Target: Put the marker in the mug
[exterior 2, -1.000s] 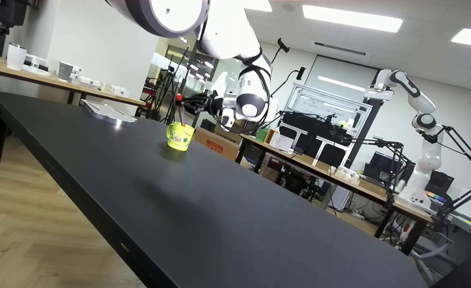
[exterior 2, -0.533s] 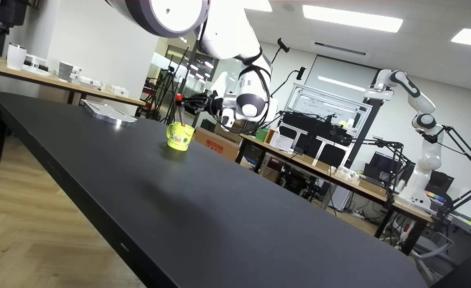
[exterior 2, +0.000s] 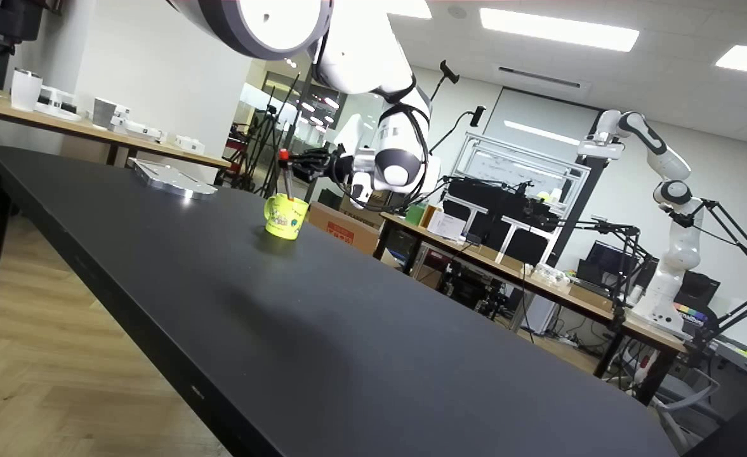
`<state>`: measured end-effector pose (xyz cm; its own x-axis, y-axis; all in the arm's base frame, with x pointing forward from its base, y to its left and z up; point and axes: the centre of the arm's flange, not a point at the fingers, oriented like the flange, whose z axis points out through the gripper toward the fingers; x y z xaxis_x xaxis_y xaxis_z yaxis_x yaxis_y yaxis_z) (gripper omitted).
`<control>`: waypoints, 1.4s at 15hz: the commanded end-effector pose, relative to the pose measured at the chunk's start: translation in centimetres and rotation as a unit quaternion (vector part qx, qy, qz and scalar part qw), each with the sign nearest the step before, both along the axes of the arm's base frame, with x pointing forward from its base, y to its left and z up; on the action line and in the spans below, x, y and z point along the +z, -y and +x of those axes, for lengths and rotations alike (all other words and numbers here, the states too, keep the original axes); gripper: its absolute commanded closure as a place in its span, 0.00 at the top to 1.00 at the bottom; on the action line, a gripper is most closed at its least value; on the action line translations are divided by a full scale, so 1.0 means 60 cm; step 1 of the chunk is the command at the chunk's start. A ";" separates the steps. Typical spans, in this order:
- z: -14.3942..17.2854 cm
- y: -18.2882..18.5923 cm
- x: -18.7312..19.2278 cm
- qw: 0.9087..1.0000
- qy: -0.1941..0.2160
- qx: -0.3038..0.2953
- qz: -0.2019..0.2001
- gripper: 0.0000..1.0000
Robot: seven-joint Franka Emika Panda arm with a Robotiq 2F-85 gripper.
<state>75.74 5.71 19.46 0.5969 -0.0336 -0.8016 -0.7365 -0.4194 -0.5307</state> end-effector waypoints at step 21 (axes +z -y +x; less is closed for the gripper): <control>0.087 0.014 -0.074 0.999 0.009 -0.030 0.009 0.05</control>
